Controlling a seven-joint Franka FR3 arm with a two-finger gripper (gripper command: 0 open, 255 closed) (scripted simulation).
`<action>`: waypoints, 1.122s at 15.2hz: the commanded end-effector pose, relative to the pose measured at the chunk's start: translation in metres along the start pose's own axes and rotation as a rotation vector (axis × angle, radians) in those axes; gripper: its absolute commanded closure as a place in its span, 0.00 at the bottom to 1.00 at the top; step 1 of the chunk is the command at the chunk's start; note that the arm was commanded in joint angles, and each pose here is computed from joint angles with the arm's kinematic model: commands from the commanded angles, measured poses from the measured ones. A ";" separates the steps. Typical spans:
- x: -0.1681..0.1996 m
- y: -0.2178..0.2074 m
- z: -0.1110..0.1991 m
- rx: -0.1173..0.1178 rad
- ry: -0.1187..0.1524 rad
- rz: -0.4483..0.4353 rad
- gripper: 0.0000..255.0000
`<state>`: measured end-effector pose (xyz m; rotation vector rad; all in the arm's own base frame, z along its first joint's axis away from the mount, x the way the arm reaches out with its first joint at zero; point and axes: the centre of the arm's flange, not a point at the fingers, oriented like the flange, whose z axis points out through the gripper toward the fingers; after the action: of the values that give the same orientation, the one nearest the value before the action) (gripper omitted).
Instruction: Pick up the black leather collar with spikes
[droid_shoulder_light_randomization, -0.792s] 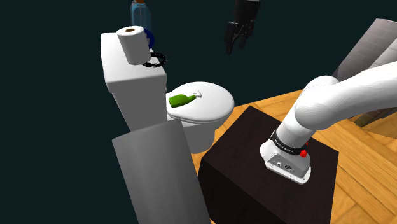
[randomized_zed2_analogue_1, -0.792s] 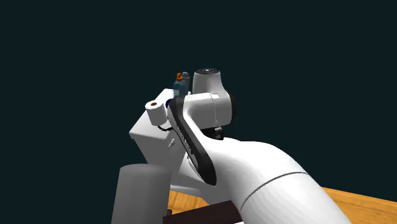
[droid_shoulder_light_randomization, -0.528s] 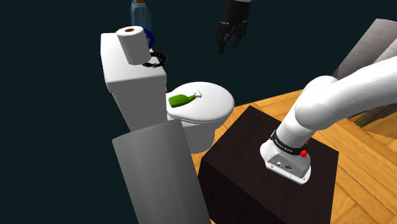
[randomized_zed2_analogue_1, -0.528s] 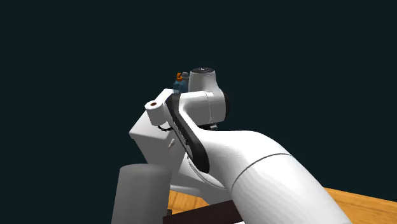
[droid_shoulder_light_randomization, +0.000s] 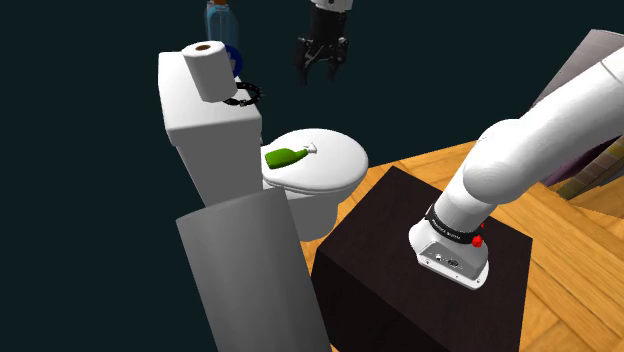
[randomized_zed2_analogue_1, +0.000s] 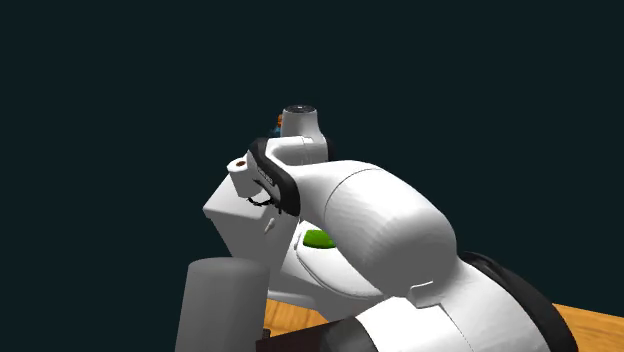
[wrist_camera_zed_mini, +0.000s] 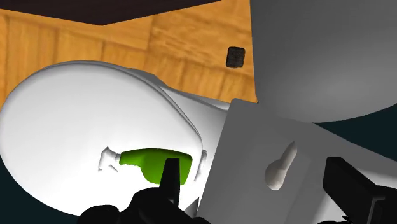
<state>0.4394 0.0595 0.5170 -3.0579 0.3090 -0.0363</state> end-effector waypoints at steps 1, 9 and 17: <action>0.022 -0.010 0.008 0.014 0.004 0.032 0.00; 0.111 -0.045 0.037 0.067 0.018 0.152 0.00; 0.162 -0.059 0.067 0.095 0.025 0.218 0.00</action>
<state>0.6117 0.0900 0.4620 -2.9141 0.6186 -0.0754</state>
